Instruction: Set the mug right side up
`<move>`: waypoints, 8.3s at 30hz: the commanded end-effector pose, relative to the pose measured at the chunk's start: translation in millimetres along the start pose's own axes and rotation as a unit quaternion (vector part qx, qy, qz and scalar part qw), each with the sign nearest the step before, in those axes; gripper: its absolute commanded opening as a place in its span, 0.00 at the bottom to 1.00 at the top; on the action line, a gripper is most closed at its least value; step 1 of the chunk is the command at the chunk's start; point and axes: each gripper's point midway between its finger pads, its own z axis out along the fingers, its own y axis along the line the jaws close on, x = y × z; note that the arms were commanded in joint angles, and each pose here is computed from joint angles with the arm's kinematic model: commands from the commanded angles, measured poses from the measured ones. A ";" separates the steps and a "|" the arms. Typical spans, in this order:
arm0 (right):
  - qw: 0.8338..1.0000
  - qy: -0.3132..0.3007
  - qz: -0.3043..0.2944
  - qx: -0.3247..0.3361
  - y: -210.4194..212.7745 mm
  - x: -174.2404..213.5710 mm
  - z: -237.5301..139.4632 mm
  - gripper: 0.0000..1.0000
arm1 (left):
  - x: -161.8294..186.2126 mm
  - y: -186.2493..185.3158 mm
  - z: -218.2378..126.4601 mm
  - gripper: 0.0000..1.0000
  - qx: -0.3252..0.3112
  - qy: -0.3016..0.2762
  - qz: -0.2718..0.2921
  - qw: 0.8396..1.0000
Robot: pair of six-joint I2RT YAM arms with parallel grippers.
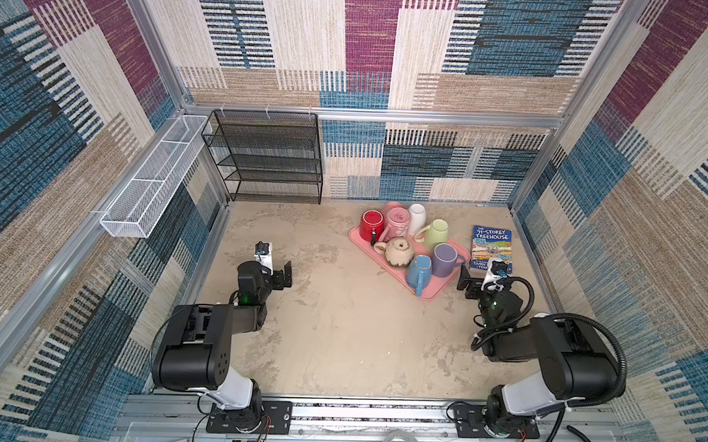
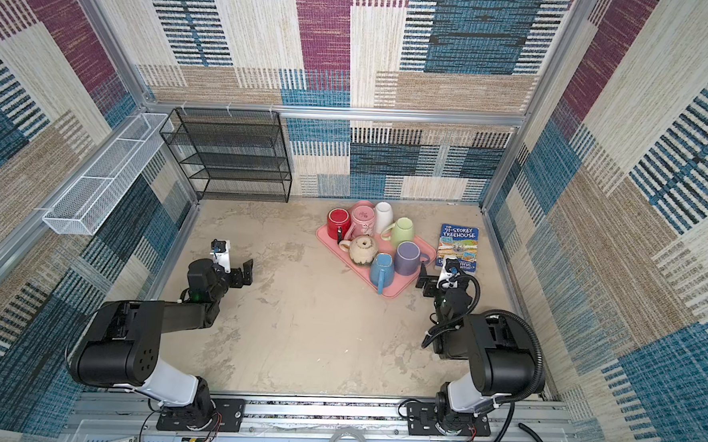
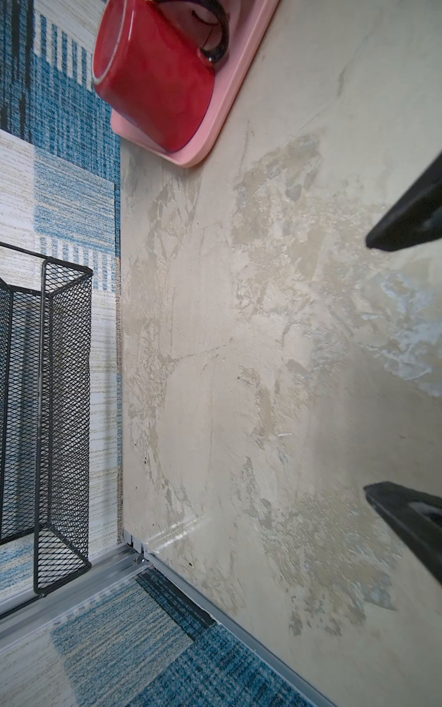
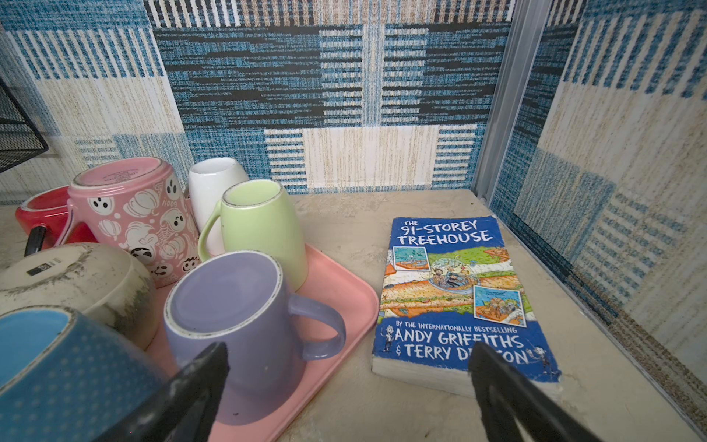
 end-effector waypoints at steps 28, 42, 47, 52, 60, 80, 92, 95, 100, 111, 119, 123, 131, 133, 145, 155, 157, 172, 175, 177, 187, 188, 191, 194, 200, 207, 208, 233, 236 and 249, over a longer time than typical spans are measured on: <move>0.962 0.194 0.191 0.015 4.2 -78.6 44.1 0.84 | -81.2 -73.4 26.4 0.77 0.116 0.174 -0.003 0.978; 0.943 0.270 0.193 -0.004 9.3 -47.4 122.4 0.58 | -68.3 -188.5 91.9 0.55 0.196 0.272 0.027 0.942; 0.945 0.266 0.193 -0.007 10.1 -44.1 132.2 0.54 | -47.2 -206.3 111.0 0.49 0.189 0.309 0.028 0.932; 0.946 0.252 0.203 -0.022 14.7 -47.2 129.9 0.49 | -34.0 -211.5 128.3 0.43 0.172 0.323 0.006 0.931; 0.944 0.239 0.221 -0.043 22.5 -47.7 114.0 0.44 | -31.9 -209.1 144.1 0.36 0.125 0.349 0.000 0.929; 0.953 0.191 0.227 -0.059 25.3 -85.7 88.2 0.44 | -7.8 -229.5 153.3 0.32 0.065 0.411 -0.063 0.907; 0.954 0.177 0.231 -0.069 27.8 -95.0 79.6 0.43 | 24.9 -242.7 166.2 0.33 0.045 0.435 -0.107 0.893; 0.955 0.176 0.229 -0.066 26.7 -95.1 79.6 0.43 | 29.4 -242.9 169.1 0.30 0.039 0.437 -0.118 0.891; 0.956 0.173 0.229 -0.069 27.5 -97.7 78.0 0.42 | 34.5 -238.3 166.8 0.16 0.018 0.442 -0.130 0.887; 0.954 0.182 0.229 -0.071 29.7 -95.1 74.8 0.42 | 34.3 -236.1 146.2 0.00 0.006 0.452 -0.111 0.885; 0.949 0.206 0.229 -0.069 30.7 -79.6 69.7 0.42 | 29.4 -230.8 120.5 0.00 0.012 0.444 -0.108 0.890; 0.946 0.220 0.229 -0.063 29.8 -69.4 66.7 0.42 | 33.7 -224.2 106.3 0.00 0.011 0.443 -0.110 0.890; 0.938 0.254 0.232 -0.053 29.0 -44.2 58.9 0.41 | 49.1 -206.3 73.5 0.00 0.008 0.441 -0.116 0.890; 0.934 0.267 0.231 -0.046 27.4 -34.0 56.7 0.41 | 55.5 -200.3 64.7 0.00 0.005 0.440 -0.118 0.890; 0.914 0.339 0.225 0.014 12.5 28.7 45.4 0.41 | 83.5 -166.8 19.8 0.00 0.001 0.426 -0.151 0.892; 0.900 0.373 0.225 0.017 13.8 54.8 31.8 0.36 | 102.4 -138.1 -18.4 0.00 -0.002 0.416 -0.176 0.892; 0.896 0.381 0.227 0.011 16.5 60.4 30.2 0.31 | 104.1 -135.1 -26.4 0.00 -0.001 0.414 -0.177 0.893; 0.876 0.428 0.216 -0.044 51.2 88.0 28.7 0.29 | 136.8 -121.5 -84.4 0.00 0.016 0.414 -0.200 0.888; 0.875 0.434 0.211 -0.045 54.9 90.7 29.4 0.30 | 133.4 -119.0 -91.7 0.00 0.017 0.407 -0.201 0.891; 0.875 0.435 0.210 -0.044 55.3 92.0 30.4 0.30 | 128.2 -119.0 -93.3 0.00 0.020 0.403 -0.197 0.893; 0.867 0.453 0.204 -0.040 57.6 108.4 33.2 0.27 | 84.5 -132.9 -69.9 0.19 0.050 0.382 -0.185 0.904; 0.866 0.455 0.204 -0.039 57.4 110.5 32.9 0.27 | 80.4 -135.0 -65.9 0.22 0.054 0.381 -0.184 0.905; 0.864 0.458 0.204 -0.041 58.9 113.0 34.6 0.25 | 71.8 -138.3 -54.7 0.26 0.058 0.381 -0.181 0.905; 0.864 0.459 0.202 -0.043 60.1 114.6 35.8 0.24 | 66.7 -139.2 -44.3 0.29 0.058 0.381 -0.179 0.905; 0.862 0.464 0.198 -0.044 60.8 121.0 35.8 0.16 | 65.5 -139.9 -24.7 0.30 0.054 0.386 -0.177 0.904; 0.862 0.468 0.192 -0.044 60.4 125.2 35.3 0.13 | 71.2 -141.2 -0.4 0.26 0.048 0.398 -0.177 0.899; 0.862 0.467 0.192 -0.045 60.4 125.2 35.9 0.13 | 71.3 -141.8 3.0 0.25 0.048 0.399 -0.178 0.898; 0.859 0.478 0.177 -0.047 60.3 129.6 38.2 0.05 | 68.9 -144.9 32.6 0.00 0.039 0.408 -0.170 0.896; 0.860 0.480 0.168 -0.050 59.9 129.0 39.4 0.04 | 66.0 -144.4 25.6 0.00 0.040 0.403 -0.173 0.898; 0.849 0.495 0.139 -0.118 92.8 131.1 34.6 0.00 | 95.6 -130.3 -31.2 0.00 0.037 0.399 -0.199 0.894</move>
